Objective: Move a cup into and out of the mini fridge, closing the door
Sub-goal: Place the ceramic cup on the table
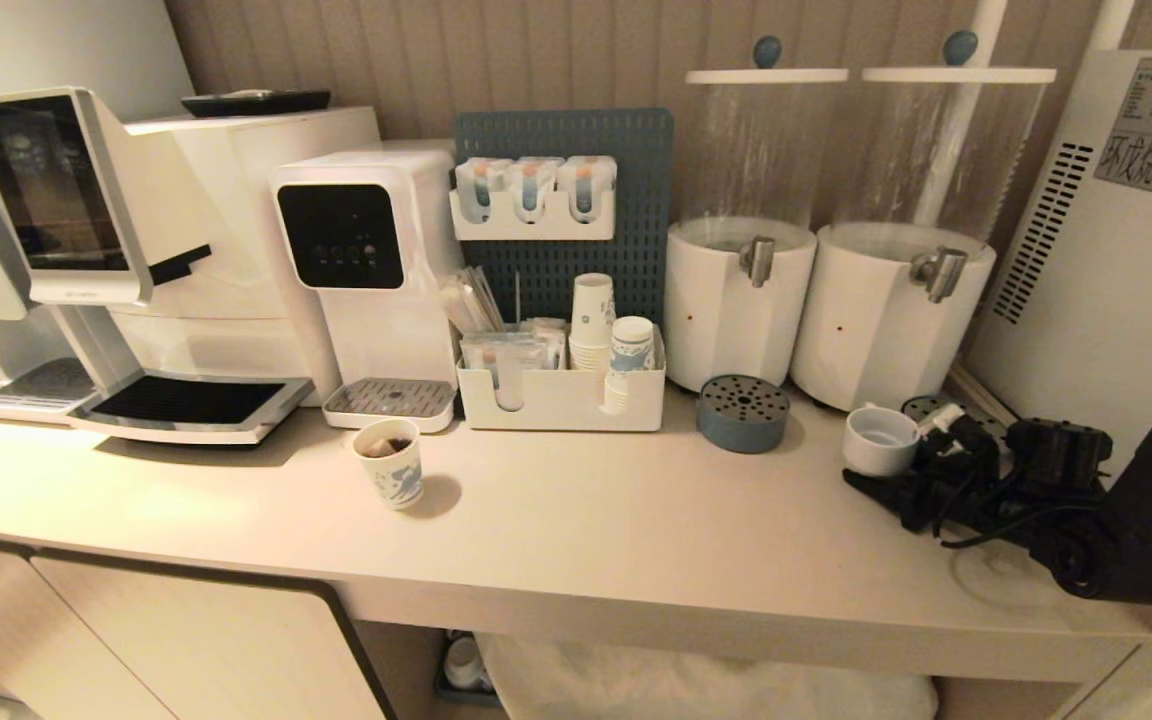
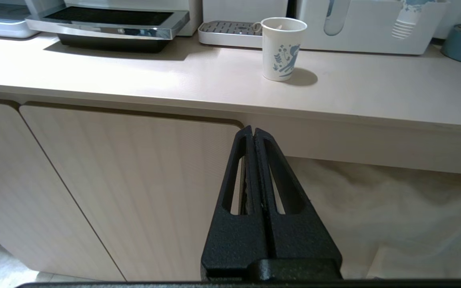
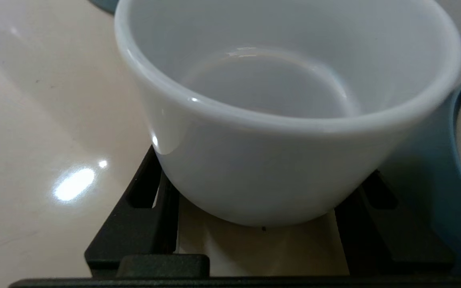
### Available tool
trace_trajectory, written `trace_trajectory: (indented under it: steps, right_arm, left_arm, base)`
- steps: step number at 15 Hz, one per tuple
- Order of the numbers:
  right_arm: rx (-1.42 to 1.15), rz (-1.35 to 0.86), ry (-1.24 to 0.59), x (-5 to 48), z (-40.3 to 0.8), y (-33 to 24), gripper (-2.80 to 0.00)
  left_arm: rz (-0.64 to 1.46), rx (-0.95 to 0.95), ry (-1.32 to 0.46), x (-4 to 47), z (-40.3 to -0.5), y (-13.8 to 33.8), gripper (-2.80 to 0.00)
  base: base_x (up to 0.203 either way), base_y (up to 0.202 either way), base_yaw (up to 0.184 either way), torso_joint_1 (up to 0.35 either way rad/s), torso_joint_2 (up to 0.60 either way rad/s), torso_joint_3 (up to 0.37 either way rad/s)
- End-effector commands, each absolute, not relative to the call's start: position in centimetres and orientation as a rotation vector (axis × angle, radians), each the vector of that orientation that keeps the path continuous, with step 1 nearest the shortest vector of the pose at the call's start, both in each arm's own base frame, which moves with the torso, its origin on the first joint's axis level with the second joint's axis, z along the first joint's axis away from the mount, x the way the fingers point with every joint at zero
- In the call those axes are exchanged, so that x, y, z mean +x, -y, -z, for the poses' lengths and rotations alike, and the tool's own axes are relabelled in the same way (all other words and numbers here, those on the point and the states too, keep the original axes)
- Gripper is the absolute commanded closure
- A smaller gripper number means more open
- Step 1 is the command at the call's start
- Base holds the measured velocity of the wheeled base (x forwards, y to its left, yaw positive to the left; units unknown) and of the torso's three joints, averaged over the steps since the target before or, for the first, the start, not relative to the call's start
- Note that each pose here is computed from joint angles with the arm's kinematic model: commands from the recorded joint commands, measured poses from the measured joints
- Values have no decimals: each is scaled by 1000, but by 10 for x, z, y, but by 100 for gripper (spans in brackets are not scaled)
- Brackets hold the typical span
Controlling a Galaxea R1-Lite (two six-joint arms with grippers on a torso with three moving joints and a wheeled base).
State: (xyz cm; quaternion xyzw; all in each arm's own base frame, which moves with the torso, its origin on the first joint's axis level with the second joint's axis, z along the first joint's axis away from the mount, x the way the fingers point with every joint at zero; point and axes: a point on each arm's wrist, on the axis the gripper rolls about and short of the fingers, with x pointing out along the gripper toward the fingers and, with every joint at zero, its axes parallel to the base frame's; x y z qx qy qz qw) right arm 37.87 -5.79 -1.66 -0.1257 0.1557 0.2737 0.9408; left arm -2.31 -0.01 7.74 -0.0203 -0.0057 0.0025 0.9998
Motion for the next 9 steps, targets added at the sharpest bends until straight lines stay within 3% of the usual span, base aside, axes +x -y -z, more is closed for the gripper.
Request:
trace_trajectory:
  steps: [1, 9]
  right_arm:
    - [-258, -567, -313, 379, 15, 56, 0]
    - [-244, -573, -325, 371, 5, 54, 0]
  left_arm:
    - [-6, -41, 11, -23, -78, 0, 0]
    - [-6, -41, 11, -23, -78, 0, 0]
  base:
    - [0, 0, 0, 0, 0, 0]
    - [0, 0, 0, 0, 0, 0]
